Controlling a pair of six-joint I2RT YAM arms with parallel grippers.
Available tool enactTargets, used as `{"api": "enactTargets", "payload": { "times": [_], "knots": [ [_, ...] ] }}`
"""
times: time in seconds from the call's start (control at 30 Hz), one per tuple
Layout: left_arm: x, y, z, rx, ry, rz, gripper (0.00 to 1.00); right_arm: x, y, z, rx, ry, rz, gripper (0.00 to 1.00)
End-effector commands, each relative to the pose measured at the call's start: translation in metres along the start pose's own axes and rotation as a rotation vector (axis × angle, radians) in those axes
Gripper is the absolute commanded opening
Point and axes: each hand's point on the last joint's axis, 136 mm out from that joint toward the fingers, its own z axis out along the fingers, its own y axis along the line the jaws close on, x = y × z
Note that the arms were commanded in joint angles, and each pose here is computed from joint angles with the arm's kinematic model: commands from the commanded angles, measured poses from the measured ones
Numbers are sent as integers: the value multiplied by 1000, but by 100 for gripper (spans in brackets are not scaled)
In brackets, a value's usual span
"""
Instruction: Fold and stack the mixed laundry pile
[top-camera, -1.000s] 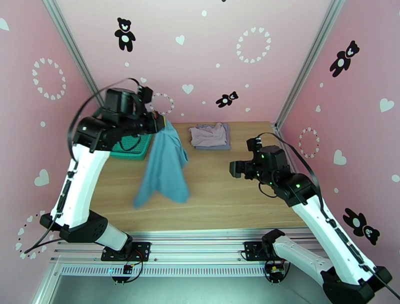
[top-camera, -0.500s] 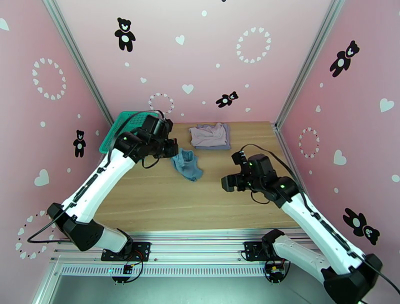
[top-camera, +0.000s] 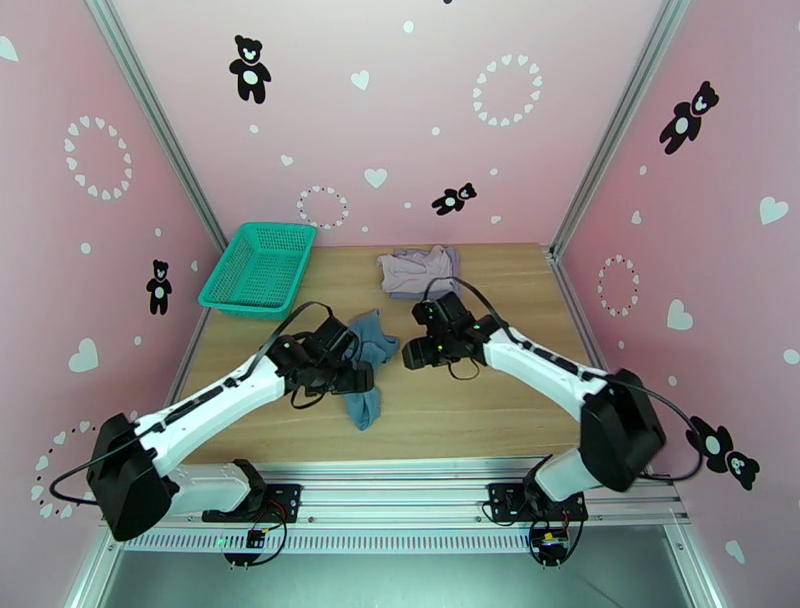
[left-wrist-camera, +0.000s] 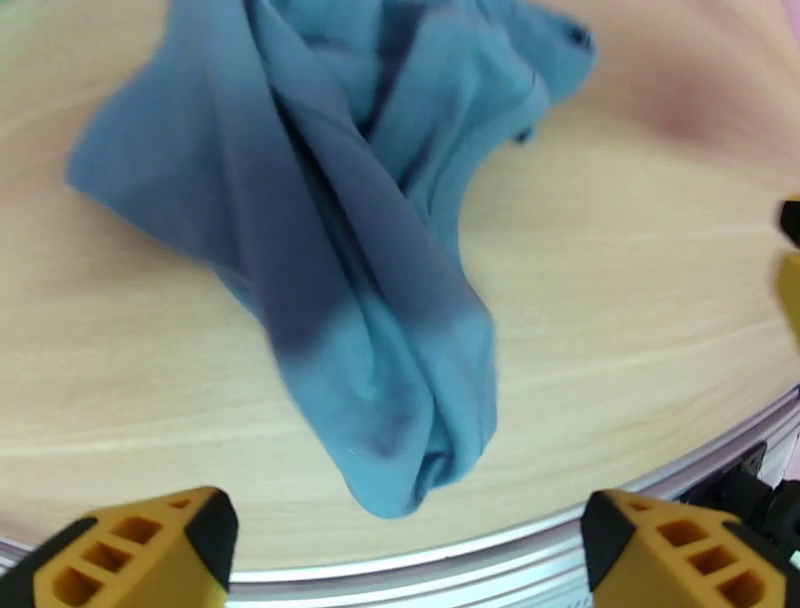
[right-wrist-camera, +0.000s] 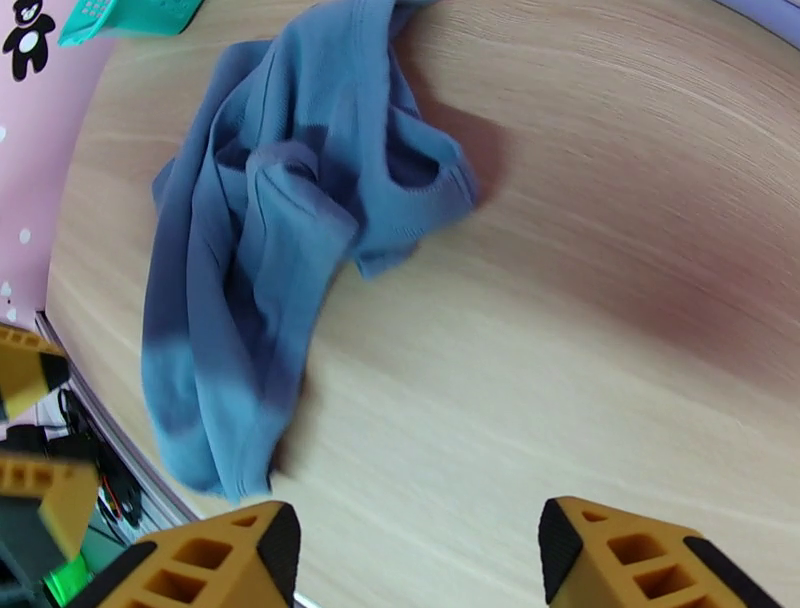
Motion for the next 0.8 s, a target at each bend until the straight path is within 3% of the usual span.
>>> {"api": "enactTargets", "payload": {
  "times": [0.0,0.13,0.27,0.6,0.77],
  "knots": [
    [-27,34,-26,-133,-121,-95,99,-15,29,24,-39,6,-7,63],
    [-38,73,-6,-201,-90,-213,97,-23,46,50,-36,11,-15,58],
    [-43,101,38,-186,-40,-318,86,-31,50,71,0,34,-45,54],
    [-58,116,102,-188,-5,-380,83,-45,31,88,148,59,-144,53],
    [-63,121,117,-194,2,-401,73,-34,30,96,133,104,-161,52]
  ]
}}
